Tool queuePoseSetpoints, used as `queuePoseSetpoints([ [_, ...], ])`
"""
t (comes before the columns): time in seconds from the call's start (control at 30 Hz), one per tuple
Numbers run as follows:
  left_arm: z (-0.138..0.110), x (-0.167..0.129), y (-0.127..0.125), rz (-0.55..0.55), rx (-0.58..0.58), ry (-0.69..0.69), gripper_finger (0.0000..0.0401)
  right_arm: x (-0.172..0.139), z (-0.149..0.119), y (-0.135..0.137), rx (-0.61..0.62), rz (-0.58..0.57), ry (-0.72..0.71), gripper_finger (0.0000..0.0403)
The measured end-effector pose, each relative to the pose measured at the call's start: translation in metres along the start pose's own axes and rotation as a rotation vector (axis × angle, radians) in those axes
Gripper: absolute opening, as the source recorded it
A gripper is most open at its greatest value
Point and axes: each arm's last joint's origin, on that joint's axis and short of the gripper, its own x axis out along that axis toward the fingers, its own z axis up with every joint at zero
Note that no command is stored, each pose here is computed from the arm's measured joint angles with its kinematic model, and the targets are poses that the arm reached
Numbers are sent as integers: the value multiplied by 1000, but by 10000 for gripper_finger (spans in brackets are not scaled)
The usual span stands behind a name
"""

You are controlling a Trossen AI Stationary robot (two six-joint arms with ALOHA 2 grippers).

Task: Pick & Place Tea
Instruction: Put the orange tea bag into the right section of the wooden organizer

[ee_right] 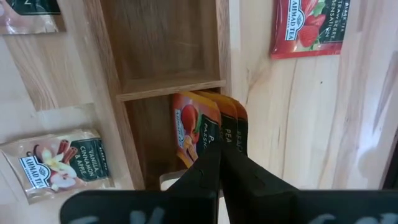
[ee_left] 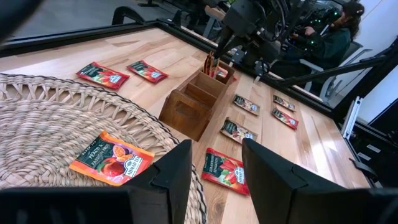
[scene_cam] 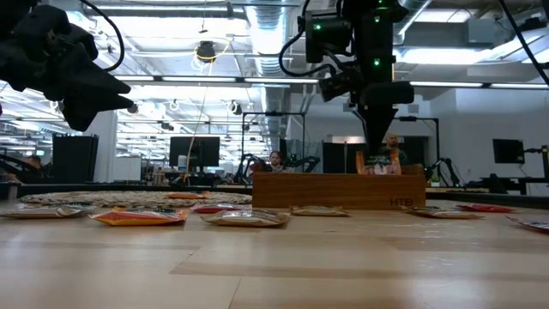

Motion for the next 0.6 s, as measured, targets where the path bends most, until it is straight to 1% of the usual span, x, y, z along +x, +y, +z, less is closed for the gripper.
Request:
queuePoseSetpoints([
  [0.23, 0, 0, 0, 0, 0, 0, 133, 0, 0, -2, -3, 2, 2, 0],
  [0.4, 0, 0, 0, 0, 0, 0, 133, 1, 0, -1, -14, 53, -1, 0],
  [0.6, 0, 0, 0, 0, 0, 0, 133, 1, -1, -3, -12, 55, 5, 0],
])
